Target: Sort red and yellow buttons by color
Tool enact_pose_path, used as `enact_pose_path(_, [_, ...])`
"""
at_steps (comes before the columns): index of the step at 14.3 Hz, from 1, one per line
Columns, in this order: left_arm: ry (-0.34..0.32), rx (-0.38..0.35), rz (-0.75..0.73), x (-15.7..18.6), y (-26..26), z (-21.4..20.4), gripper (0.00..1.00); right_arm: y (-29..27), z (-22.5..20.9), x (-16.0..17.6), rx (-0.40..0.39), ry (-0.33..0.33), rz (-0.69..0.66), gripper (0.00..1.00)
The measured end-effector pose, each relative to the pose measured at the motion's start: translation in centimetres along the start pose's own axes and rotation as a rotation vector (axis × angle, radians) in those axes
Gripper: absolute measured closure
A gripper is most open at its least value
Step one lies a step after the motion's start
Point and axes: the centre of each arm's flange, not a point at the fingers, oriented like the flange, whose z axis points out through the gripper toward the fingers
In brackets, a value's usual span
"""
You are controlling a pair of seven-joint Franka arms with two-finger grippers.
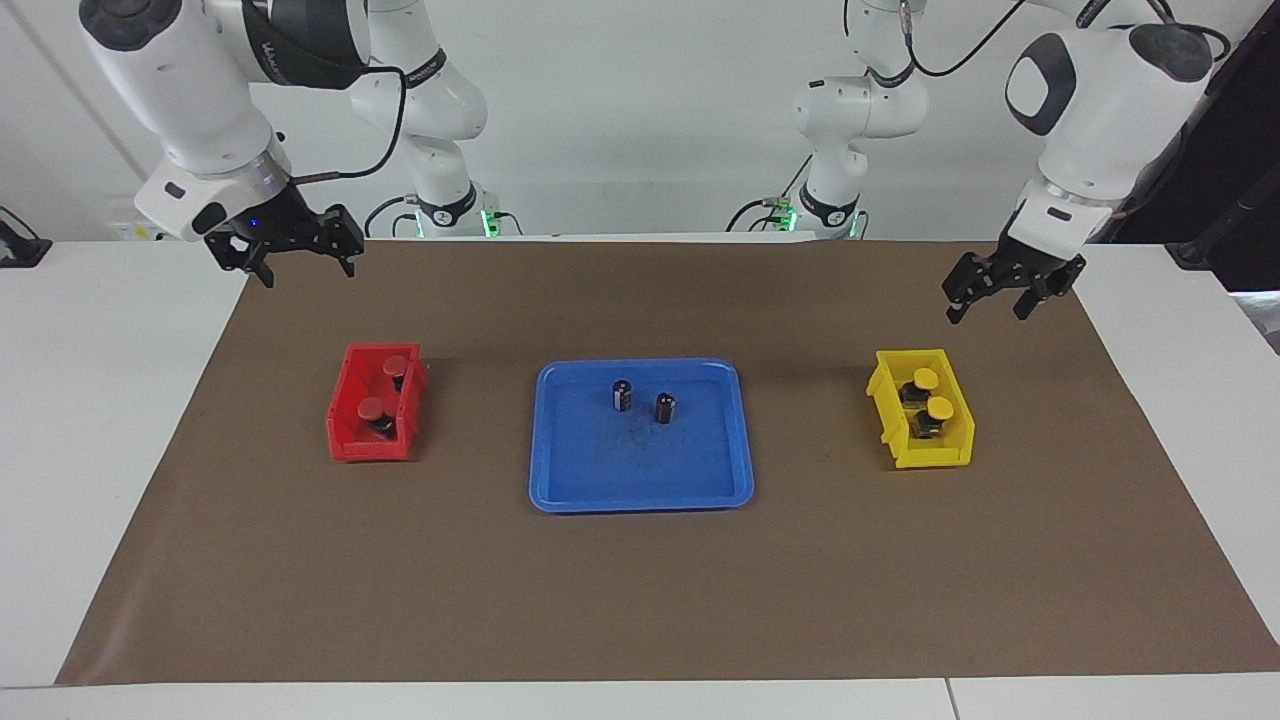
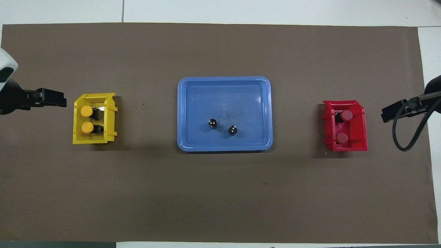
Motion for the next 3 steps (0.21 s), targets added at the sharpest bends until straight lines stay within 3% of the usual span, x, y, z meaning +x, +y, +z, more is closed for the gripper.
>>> enact_pose_path(3, [-0.022, 0.010, 0.019, -0.46, -0.35, -1.95, 0.00, 0.14, -0.13, -0.21, 0.001, 0.001, 0.013, 0.00])
